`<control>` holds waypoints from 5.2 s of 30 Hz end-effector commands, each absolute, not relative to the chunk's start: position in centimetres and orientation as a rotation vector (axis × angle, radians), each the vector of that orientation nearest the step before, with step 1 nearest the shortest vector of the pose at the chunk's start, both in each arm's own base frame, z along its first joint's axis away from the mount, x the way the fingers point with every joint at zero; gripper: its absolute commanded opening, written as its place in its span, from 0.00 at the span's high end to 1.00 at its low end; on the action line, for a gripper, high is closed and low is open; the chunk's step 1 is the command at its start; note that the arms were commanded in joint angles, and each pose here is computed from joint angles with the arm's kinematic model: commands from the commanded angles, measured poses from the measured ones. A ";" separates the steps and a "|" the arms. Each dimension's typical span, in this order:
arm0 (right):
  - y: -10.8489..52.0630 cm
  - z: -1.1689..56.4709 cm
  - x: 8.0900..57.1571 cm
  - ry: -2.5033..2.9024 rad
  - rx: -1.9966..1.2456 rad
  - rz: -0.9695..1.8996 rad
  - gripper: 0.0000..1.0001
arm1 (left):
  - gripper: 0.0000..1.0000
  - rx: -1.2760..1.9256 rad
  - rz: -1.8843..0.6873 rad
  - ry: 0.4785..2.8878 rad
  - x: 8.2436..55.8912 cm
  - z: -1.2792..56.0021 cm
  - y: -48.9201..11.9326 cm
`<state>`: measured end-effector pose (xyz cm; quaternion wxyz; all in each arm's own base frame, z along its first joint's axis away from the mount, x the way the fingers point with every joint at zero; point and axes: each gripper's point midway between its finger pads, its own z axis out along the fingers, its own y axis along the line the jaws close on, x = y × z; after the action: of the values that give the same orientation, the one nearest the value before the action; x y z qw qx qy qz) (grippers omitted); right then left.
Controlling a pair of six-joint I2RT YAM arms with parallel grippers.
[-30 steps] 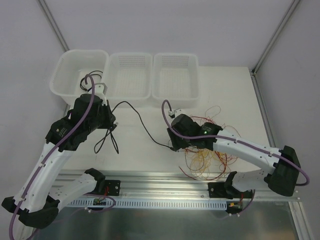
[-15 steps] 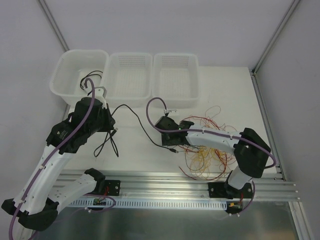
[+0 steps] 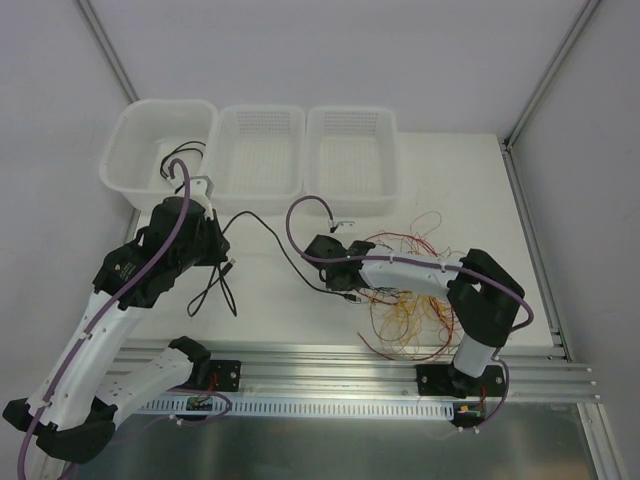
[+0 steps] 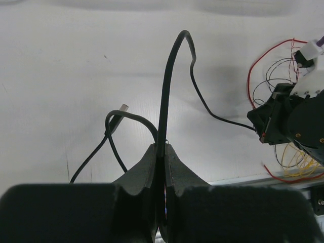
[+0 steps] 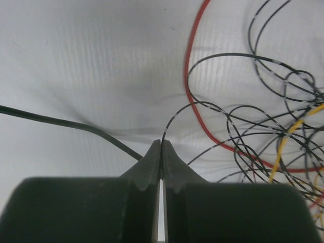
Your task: Untangle the cables
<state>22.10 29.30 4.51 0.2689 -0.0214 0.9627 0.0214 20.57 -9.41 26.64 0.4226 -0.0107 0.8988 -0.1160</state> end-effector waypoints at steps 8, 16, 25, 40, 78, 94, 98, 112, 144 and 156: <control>19.5 15.0 21.5 2.328 -0.035 -0.024 0.99 | 1.00 -0.112 -0.030 2.253 21.4 25.4 -5.8; 14.0 13.2 18.3 2.328 0.002 0.101 0.99 | 1.00 -0.160 0.049 2.282 22.6 24.9 -5.5; 15.9 18.9 19.5 2.195 0.006 0.376 0.99 | 1.00 -0.127 0.019 2.377 23.1 22.9 -7.2; 10.8 11.4 19.4 2.417 0.108 0.025 0.23 | 1.00 -0.192 -0.103 2.110 26.6 34.9 -8.1; 10.0 14.2 18.5 2.308 -0.056 0.049 0.01 | 1.00 -0.825 0.142 1.670 53.7 35.4 16.1; 9.9 15.0 18.6 2.312 -0.077 0.023 0.00 | 0.02 -0.705 -0.118 1.745 52.5 35.9 12.7; 9.4 14.7 18.5 2.347 -0.085 -0.015 0.00 | 0.01 -0.620 -0.331 1.762 49.2 37.8 7.2; 12.2 7.4 19.2 2.631 0.061 0.170 0.00 | 0.01 -0.153 -0.643 2.154 28.6 22.3 -9.5; 23.2 18.0 20.5 2.388 -0.392 0.242 0.14 | 0.01 -0.101 -0.781 2.312 22.2 15.4 -12.0; 12.0 12.9 19.5 2.404 0.065 0.184 0.00 | 0.01 -0.057 -0.577 2.416 23.6 16.1 -21.2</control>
<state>19.19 12.78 12.59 0.3392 -0.0123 0.9383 0.0666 21.10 -19.67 14.98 0.2867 0.0239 0.9226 -0.2569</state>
